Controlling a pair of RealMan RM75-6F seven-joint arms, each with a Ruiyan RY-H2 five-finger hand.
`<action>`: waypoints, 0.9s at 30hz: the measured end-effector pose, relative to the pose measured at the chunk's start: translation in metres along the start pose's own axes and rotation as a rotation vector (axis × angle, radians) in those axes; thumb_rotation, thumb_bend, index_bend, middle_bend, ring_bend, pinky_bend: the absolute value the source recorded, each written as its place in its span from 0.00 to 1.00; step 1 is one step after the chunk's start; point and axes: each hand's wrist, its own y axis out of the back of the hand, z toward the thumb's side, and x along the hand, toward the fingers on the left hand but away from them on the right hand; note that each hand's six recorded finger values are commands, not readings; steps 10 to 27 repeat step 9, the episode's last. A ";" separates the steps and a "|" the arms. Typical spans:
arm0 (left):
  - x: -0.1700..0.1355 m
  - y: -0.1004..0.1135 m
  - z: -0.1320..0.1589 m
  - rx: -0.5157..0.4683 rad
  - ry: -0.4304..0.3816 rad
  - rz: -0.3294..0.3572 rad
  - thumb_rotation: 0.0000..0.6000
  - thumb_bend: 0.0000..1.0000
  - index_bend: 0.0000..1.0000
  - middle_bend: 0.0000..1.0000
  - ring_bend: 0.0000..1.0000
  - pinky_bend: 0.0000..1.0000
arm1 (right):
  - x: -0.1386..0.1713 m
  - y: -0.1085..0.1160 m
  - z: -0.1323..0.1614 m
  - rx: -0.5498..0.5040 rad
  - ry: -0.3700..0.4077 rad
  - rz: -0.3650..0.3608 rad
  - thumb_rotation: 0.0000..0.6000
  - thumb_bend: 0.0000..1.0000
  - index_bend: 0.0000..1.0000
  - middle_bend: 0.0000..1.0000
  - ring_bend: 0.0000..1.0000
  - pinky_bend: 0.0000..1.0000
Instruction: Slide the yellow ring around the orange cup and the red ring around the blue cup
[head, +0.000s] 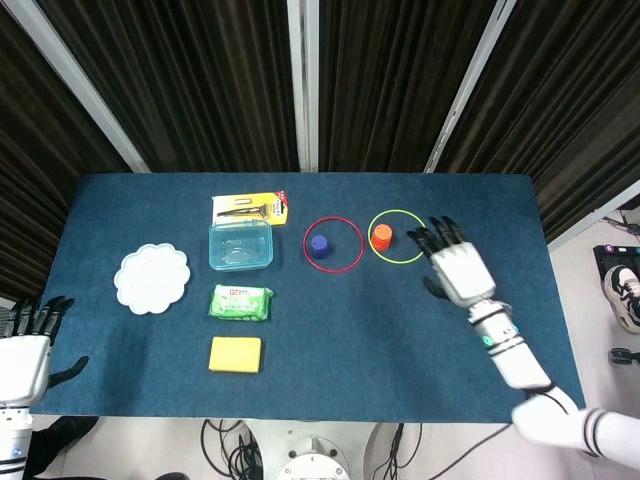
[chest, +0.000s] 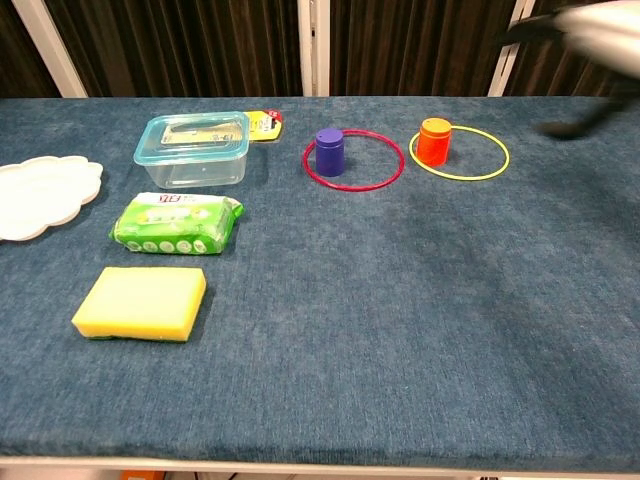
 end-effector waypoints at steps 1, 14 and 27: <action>0.001 0.000 0.001 0.001 -0.002 0.001 1.00 0.12 0.16 0.12 0.02 0.00 | 0.015 0.004 -0.010 -0.001 -0.027 -0.010 1.00 0.23 0.06 0.12 0.00 0.00; 0.005 0.003 0.005 0.026 -0.004 0.015 1.00 0.12 0.16 0.12 0.02 0.00 | 0.143 0.026 -0.070 -0.060 -0.248 -0.057 1.00 0.24 0.00 0.07 0.00 0.00; 0.005 0.003 0.005 0.026 -0.004 0.015 1.00 0.12 0.16 0.12 0.02 0.00 | 0.143 0.026 -0.070 -0.060 -0.248 -0.057 1.00 0.24 0.00 0.07 0.00 0.00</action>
